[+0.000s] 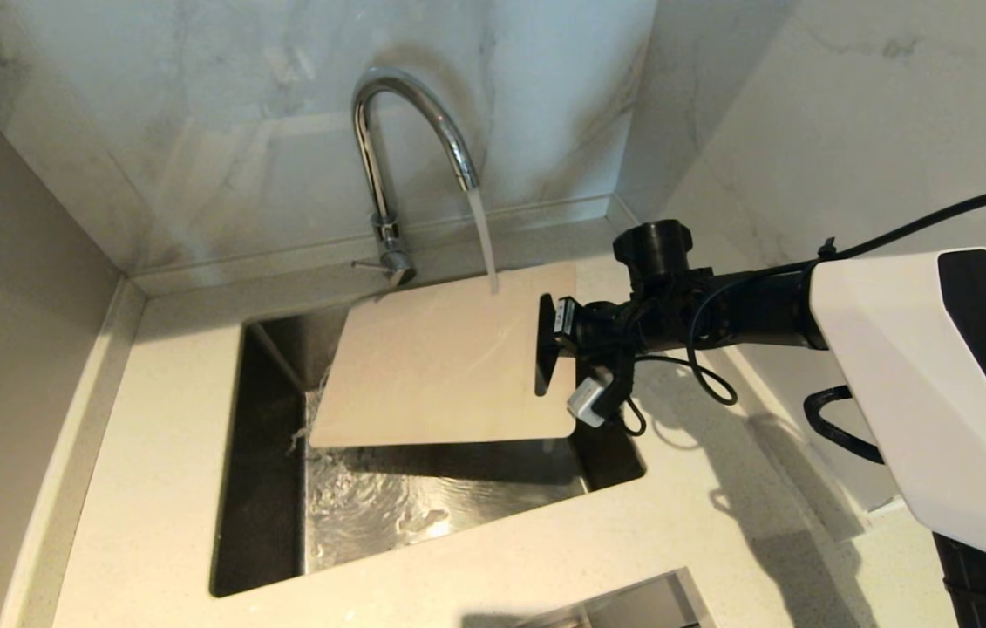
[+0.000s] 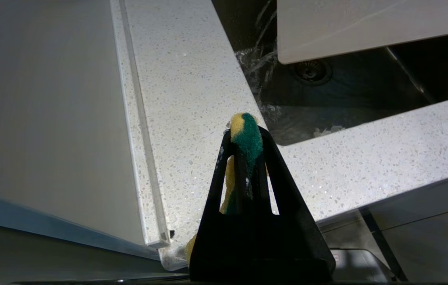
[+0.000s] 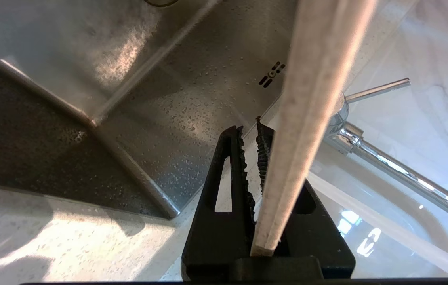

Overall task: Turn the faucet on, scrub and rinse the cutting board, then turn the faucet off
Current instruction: Scrub the cutting board underwater

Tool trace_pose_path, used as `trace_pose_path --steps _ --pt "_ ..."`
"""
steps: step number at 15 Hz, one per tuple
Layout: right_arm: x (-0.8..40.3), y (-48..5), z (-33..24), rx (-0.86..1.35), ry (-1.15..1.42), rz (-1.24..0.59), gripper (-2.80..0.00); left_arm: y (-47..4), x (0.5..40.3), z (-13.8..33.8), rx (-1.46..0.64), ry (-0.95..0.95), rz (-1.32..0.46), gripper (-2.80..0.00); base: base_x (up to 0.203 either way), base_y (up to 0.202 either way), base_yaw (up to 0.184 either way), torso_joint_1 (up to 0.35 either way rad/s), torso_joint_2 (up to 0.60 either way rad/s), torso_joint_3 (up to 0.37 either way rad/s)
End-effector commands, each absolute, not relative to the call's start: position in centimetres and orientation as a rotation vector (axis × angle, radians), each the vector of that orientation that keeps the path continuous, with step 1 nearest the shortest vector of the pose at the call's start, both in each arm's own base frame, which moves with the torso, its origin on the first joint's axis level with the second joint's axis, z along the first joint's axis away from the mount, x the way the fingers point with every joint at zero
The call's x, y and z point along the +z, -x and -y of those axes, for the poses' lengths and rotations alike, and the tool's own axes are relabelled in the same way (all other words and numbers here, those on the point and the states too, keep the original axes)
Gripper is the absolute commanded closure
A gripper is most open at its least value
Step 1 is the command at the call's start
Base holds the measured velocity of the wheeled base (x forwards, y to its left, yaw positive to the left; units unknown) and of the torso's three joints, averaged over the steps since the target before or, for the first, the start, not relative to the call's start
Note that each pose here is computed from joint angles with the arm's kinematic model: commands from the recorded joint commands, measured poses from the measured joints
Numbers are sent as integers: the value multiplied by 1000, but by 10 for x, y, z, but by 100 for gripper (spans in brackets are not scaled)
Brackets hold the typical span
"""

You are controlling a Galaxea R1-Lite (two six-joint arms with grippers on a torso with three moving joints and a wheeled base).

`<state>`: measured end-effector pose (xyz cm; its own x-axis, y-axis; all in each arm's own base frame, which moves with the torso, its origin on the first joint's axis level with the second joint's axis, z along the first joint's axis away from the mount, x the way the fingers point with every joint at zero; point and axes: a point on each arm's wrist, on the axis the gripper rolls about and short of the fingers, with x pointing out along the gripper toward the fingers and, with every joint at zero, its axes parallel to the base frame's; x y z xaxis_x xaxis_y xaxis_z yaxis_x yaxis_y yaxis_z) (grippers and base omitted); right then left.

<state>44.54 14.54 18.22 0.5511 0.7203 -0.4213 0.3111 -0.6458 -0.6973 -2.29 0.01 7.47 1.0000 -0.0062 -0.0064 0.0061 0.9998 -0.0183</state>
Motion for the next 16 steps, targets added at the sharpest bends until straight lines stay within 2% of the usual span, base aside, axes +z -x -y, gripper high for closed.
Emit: trace_pose_path --steps 1,16 --pt "179 -447 -146 963 2237 839 0 23 75 0 -6 18 -6 0 0 0 0 0 0 0" --pt "181 -445 -155 964 2235 869 0 23 75 0 -6 19 -6 0 0 0 0 0 0 0"
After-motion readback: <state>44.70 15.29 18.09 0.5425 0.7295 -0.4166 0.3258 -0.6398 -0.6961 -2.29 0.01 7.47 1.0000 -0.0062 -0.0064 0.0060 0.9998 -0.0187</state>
